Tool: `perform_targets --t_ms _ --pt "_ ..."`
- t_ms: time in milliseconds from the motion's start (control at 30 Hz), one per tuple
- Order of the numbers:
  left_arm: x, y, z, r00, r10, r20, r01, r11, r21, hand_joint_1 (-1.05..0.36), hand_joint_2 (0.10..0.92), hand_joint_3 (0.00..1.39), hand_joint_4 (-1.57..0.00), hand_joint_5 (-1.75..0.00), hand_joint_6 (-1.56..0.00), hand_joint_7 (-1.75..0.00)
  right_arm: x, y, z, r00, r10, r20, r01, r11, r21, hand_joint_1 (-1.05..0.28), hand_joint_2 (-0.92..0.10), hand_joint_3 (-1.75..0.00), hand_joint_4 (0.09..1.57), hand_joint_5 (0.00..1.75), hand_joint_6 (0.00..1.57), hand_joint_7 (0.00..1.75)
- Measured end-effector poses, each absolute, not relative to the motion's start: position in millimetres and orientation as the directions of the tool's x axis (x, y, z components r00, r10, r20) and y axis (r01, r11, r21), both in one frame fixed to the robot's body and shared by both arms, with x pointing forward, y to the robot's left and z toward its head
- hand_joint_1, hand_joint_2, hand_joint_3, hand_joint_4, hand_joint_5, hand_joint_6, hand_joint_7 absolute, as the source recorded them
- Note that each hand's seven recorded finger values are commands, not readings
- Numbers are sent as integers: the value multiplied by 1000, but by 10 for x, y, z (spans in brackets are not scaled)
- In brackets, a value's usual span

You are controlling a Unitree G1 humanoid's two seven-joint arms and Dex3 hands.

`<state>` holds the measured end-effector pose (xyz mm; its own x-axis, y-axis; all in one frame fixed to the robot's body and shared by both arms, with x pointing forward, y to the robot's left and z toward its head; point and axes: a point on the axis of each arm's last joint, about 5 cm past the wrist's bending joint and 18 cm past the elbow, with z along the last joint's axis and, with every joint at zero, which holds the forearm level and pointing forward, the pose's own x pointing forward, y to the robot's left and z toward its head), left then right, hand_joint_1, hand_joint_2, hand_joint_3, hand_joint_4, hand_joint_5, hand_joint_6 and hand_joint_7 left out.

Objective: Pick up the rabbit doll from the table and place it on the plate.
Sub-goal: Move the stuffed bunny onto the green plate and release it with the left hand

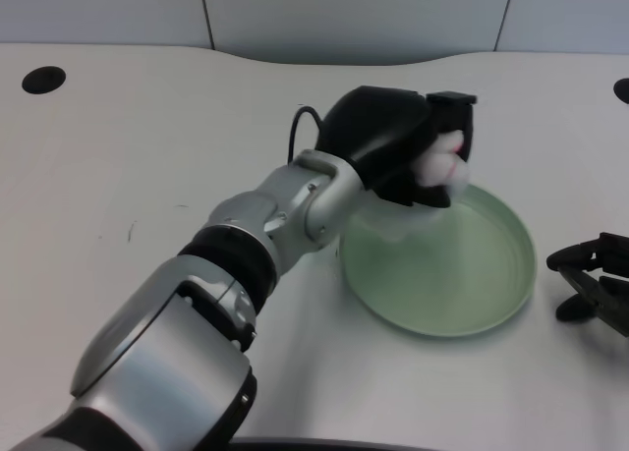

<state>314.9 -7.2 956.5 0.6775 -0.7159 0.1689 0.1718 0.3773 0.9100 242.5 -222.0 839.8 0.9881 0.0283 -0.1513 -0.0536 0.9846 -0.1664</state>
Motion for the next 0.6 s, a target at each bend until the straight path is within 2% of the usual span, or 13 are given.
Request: perform_targets --t_ms 33,67,100,133,167,233,267,300,333,367,400,533,600 --pt "3124 -121 9562 668 -725 170 180 379 908 -95 849 171 -955 -1746 -704 -1746 2429 -2219 8400 988 29 -155 -55 985 -164 -828 -918 -65 931 910 880 780" --pt "3098 -168 9558 658 -733 170 189 380 905 -105 787 336 -951 -1746 -696 -1746 2434 -2213 8404 987 30 -158 -55 985 -161 -828 -918 -60 932 910 878 783" --pt "3075 -208 9554 650 -741 169 199 380 903 -142 670 601 -931 -1746 -662 -1746 2441 -2201 8409 987 33 -159 -59 986 -156 -819 -917 -53 932 912 876 784" --pt "3051 -248 9551 638 -753 162 213 375 902 -154 628 698 -924 -1746 -651 -1746 2448 -2181 8413 986 40 -161 -65 987 -150 -816 -918 -50 931 914 875 785" --pt "3028 -285 9547 626 -765 153 226 365 903 -220 626 666 -854 -1745 -651 -1606 2451 -2160 8416 986 47 -162 -70 987 -143 -818 -918 -46 938 920 879 788" --pt "2997 -334 9542 609 -781 136 242 346 906 -248 633 618 -840 -1746 -674 -1579 2445 -2144 8423 986 51 -161 -74 987 -140 -821 -920 -43 945 925 881 792" --pt "2991 -343 9538 605 -786 127 247 337 909 -280 630 555 -829 -1546 -706 -1333 2437 -2141 8423 985 50 -162 -73 987 -140 -824 -921 -44 953 931 876 793" --pt "2990 -343 9536 604 -789 113 255 325 911 -284 633 531 -835 -1497 -726 -1261 2429 -2138 8424 986 49 -161 -72 988 -140 -825 -921 -45 955 933 873 794" --pt "2990 -339 9528 604 -790 100 262 316 912 -273 646 513 -840 -1538 -738 -1289 2422 -2134 8425 986 48 -162 -71 988 -140 -821 -921 -51 957 938 866 794" --pt "2989 -335 9519 605 -791 92 268 311 912 -253 645 520 -865 -1661 -710 -1489 2419 -2133 8427 985 47 -164 -70 988 -140 -811 -921 -52 951 940 862 793" --pt "2986 -331 9508 606 -791 88 271 309 912 -246 644 523 -874 -1703 -696 -1565 2417 -2132 8430 985 47 -166 -70 988 -139 -807 -921 -53 948 943 861 793" --pt "2972 -323 9463 610 -790 63 284 292 913 -326 626 513 -892 -1744 -613 -1729 2402 -2110 8429 985 53 -166 -75 989 -131 -810 -921 -64 937 947 877 800" --pt "2965 -320 9428 625 -780 27 296 269 917 -405 714 330 -633 -1723 -442 -1694 2395 -2107 8427 985 54 -165 -76 989 -129 -818 -917 -59 944 949 891 810"
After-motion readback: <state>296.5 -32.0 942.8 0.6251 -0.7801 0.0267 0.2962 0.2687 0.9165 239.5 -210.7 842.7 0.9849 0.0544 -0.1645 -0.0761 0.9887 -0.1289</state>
